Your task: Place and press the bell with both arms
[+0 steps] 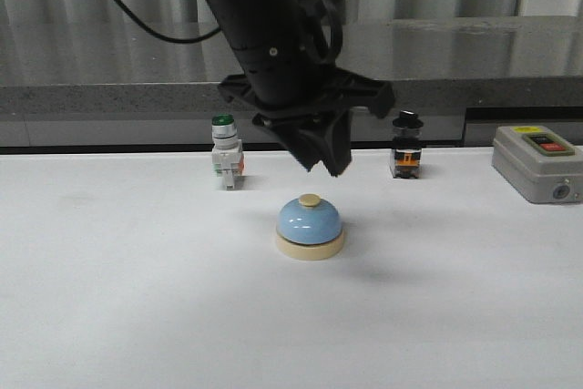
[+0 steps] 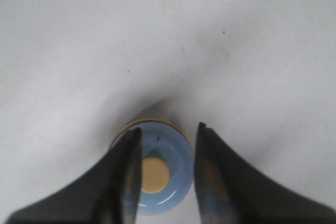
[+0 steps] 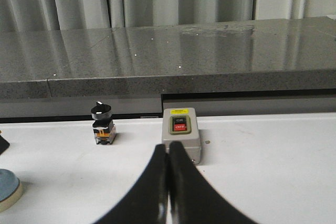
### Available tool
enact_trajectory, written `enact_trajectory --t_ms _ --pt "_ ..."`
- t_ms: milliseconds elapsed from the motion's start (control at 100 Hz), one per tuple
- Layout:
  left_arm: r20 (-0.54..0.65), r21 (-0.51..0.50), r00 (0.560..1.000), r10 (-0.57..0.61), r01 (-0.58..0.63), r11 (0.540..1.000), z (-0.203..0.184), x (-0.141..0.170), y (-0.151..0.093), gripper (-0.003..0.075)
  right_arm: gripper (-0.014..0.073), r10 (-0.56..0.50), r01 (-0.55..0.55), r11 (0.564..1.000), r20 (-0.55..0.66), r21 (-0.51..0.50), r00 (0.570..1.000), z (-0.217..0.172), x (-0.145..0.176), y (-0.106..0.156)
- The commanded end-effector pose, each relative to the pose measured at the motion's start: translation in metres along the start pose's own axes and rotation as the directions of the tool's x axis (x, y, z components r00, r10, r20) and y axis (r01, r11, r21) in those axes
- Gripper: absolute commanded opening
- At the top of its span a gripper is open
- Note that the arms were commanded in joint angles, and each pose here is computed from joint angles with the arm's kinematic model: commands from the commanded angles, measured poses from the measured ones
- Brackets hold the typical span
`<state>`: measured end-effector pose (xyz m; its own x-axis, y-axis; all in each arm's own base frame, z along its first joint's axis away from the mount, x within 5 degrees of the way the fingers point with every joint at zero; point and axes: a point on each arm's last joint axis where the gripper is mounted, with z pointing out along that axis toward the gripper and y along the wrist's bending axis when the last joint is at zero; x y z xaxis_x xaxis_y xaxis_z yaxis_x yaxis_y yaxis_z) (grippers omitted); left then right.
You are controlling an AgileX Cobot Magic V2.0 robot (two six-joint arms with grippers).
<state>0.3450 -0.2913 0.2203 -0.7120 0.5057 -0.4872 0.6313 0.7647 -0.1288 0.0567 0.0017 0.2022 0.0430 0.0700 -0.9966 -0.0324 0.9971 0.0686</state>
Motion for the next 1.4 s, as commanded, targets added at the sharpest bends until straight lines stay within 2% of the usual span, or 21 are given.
enact_trajectory --t_ms 0,220,430,620,790,930,1090,1310,1390 --pt "0.167 0.012 0.986 -0.018 0.016 1.0 -0.054 -0.023 -0.004 -0.0024 -0.006 -0.017 0.017 1.0 0.117 -0.002 0.993 -0.003 -0.014 0.001" --pt "0.231 -0.012 0.968 -0.103 0.108 0.994 -0.095 -0.024 0.024 -0.002 -0.006 -0.017 0.017 1.0 0.117 -0.002 0.993 -0.003 -0.014 0.001" --pt "0.319 -0.06 0.931 -0.179 0.208 0.976 -0.143 -0.007 0.061 -0.002 -0.006 -0.017 0.017 1.0 0.117 -0.002 0.993 -0.003 -0.014 0.001" --pt "0.381 -0.121 0.887 -0.26 0.326 0.937 -0.186 0.031 0.099 -0.002 -0.006 -0.017 0.017 1.0 0.117 -0.002 0.993 -0.003 -0.014 0.001" --pt "0.446 -0.17 0.84 -0.31 0.42 0.892 -0.218 0.074 0.118 -0.002 -0.006 -0.017 0.017 1.0 0.117 -0.002 0.993 -0.003 -0.014 0.001" --pt "0.504 -0.205 0.798 -0.331 0.482 0.852 -0.24 0.11 0.123 -0.002 -0.006 -0.017 0.017 1.0 0.117 -0.002 0.993 -0.003 -0.014 0.001" --pt "0.549 -0.225 0.764 -0.339 0.526 0.82 -0.255 0.145 0.117 -0.002 -0.006 -0.017 0.017 1.0 0.117 -0.002 0.993 -0.003 -0.014 0.001" --pt "0.593 -0.227 0.741 -0.315 0.53 0.817 -0.259 0.184 0.096 -0.002 -0.006 -0.017 0.017 1.0 0.117 -0.002 0.993 -0.003 -0.014 0.001" --pt "0.631 -0.227 0.72 -0.289 0.528 0.818 -0.263 0.198 0.087 -0.002 -0.006 -0.017 0.017 1.0 0.117 -0.002 0.993 -0.003 -0.014 0.001"
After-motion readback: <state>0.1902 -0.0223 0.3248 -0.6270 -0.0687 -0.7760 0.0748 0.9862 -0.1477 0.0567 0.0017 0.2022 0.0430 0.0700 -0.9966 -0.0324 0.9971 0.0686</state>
